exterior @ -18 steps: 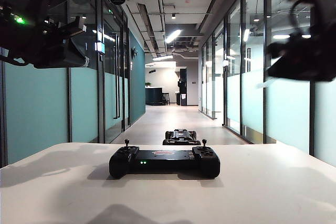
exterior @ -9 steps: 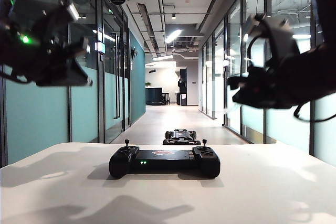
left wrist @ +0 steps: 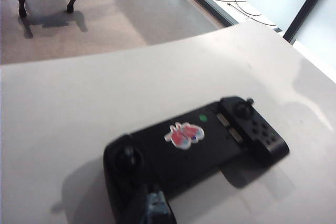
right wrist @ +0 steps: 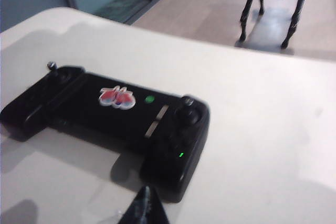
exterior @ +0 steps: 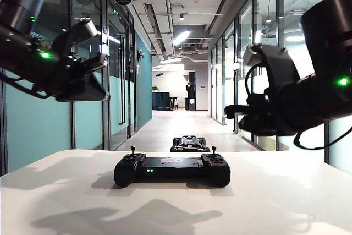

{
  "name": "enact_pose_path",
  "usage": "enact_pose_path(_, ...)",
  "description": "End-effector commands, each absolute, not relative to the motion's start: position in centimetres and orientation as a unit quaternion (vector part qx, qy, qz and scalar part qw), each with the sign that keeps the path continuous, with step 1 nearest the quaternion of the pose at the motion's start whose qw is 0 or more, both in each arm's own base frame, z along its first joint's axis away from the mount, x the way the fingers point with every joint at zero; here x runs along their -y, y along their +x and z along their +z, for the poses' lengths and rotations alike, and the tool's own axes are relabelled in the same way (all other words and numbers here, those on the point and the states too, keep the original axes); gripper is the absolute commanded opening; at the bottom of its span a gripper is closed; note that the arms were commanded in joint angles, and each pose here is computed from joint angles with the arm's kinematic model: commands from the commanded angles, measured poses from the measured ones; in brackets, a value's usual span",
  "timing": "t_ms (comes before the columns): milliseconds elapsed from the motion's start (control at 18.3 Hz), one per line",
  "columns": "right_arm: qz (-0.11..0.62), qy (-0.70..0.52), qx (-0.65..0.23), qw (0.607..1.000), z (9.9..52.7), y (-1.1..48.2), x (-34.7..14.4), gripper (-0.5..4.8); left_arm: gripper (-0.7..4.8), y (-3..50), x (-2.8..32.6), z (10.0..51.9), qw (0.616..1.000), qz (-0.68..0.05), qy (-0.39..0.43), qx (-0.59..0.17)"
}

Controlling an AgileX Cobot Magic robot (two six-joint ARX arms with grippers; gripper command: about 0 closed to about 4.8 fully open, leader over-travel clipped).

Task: Push the left joystick on the remote control sitting on the white table forward to make the robot dog walk in a straight line until it approaches the door.

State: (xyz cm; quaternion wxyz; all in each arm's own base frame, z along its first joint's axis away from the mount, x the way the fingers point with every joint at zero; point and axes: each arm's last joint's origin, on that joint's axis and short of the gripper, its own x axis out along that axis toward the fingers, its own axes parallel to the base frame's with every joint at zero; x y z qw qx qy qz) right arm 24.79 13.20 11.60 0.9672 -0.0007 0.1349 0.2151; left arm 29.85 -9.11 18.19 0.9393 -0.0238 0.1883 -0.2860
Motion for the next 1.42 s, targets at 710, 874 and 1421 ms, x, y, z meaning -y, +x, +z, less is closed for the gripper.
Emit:
enact_pose_path(710, 0.165, 0.028, -0.146, 0.975, 9.7, 26.8, -16.9, 3.82, -0.05, 30.4, 9.4, 18.3, 0.933, -0.302, -0.025, -0.193)
enact_pose_path(874, 0.158, 0.030, -0.163, 0.973, 9.4, 27.6, -17.4, 3.90, -0.06, 30.4, 9.4, 18.3, 0.933, -0.303, -0.025, -0.193)
enact_pose_path(1421, 0.141, 0.034, -0.211, 0.967, 8.4, 29.7, -18.1, 3.67, -0.06, 30.4, 9.4, 18.3, 0.930, -0.312, -0.027, -0.193)
